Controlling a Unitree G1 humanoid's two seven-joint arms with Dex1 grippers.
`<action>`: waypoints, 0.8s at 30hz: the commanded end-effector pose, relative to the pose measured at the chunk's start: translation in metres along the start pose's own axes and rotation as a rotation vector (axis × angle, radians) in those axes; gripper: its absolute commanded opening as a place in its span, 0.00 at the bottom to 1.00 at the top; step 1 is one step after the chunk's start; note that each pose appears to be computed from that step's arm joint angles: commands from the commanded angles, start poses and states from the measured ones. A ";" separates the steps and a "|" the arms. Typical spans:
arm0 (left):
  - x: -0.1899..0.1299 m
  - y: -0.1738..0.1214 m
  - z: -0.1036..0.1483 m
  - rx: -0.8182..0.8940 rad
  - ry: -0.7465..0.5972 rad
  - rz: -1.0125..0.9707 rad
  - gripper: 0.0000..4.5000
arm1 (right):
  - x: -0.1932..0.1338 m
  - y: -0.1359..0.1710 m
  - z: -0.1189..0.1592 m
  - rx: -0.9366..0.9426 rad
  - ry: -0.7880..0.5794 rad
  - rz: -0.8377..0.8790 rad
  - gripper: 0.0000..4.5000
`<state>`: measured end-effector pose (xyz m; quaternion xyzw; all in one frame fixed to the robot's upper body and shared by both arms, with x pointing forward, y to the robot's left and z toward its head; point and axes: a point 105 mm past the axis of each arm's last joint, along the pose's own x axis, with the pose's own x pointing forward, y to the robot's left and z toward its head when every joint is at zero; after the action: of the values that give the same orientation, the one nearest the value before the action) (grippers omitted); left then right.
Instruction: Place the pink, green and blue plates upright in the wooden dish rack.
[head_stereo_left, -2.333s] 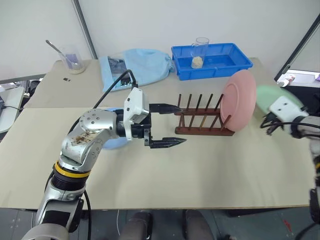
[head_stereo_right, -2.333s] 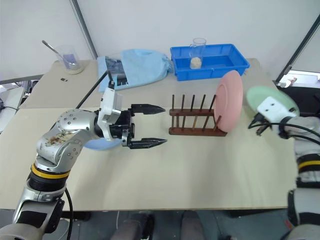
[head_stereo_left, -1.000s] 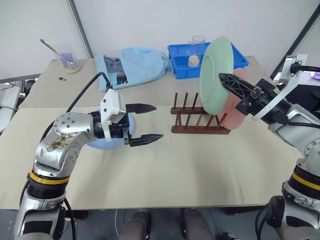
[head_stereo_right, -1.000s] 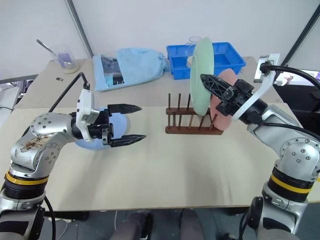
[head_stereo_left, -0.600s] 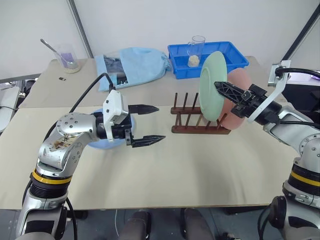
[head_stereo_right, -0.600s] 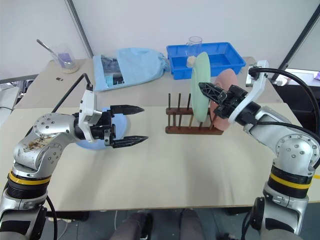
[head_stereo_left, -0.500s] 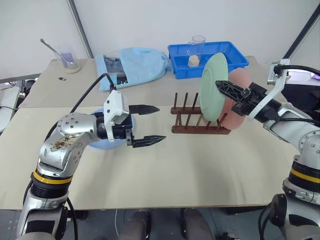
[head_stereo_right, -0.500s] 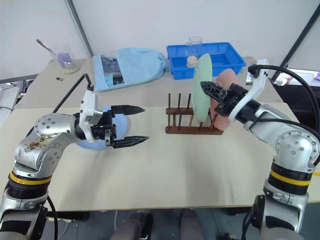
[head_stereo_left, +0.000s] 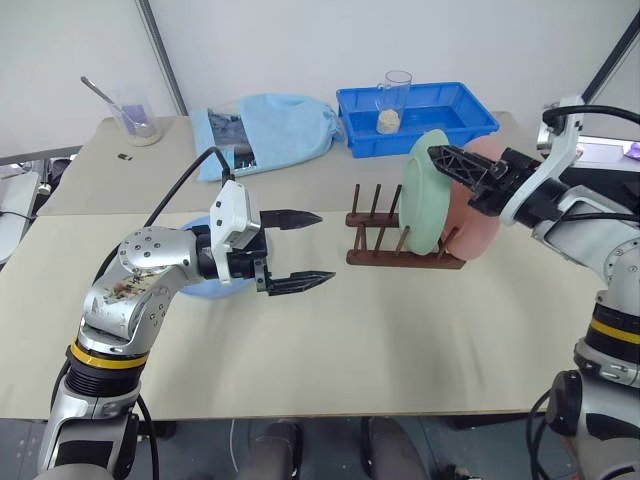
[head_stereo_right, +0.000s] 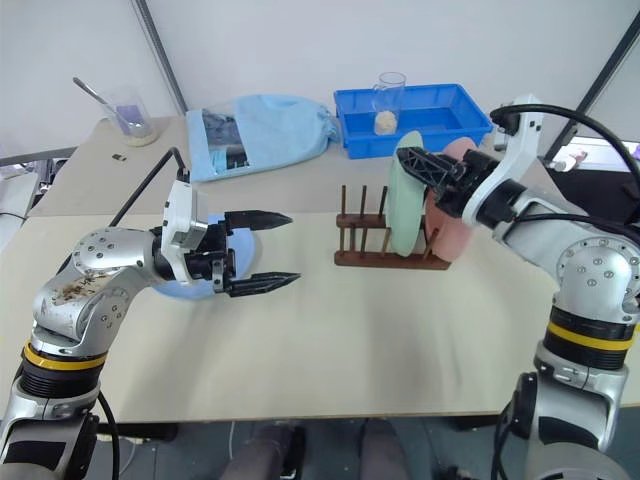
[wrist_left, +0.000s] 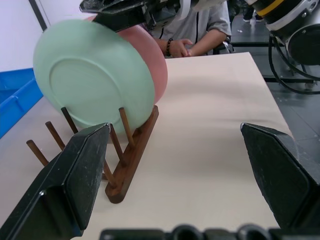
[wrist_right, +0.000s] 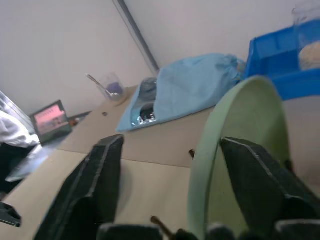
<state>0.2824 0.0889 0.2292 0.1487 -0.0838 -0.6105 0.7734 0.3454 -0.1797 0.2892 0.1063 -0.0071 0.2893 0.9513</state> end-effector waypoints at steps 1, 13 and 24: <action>-0.004 0.000 0.007 0.023 -0.017 0.033 1.00 | -0.008 0.007 0.027 -0.245 -0.050 0.029 0.99; -0.097 0.049 -0.035 -0.144 -0.041 0.994 1.00 | -0.023 0.053 -0.004 -0.714 0.148 0.484 0.99; -0.175 0.036 -0.114 -0.500 0.128 1.557 1.00 | -0.007 0.055 -0.021 -0.757 0.171 0.568 0.99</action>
<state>0.3064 0.2837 0.1369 -0.0823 0.0244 0.1131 0.9899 0.3102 -0.1364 0.2661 -0.2562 -0.0353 0.5246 0.8111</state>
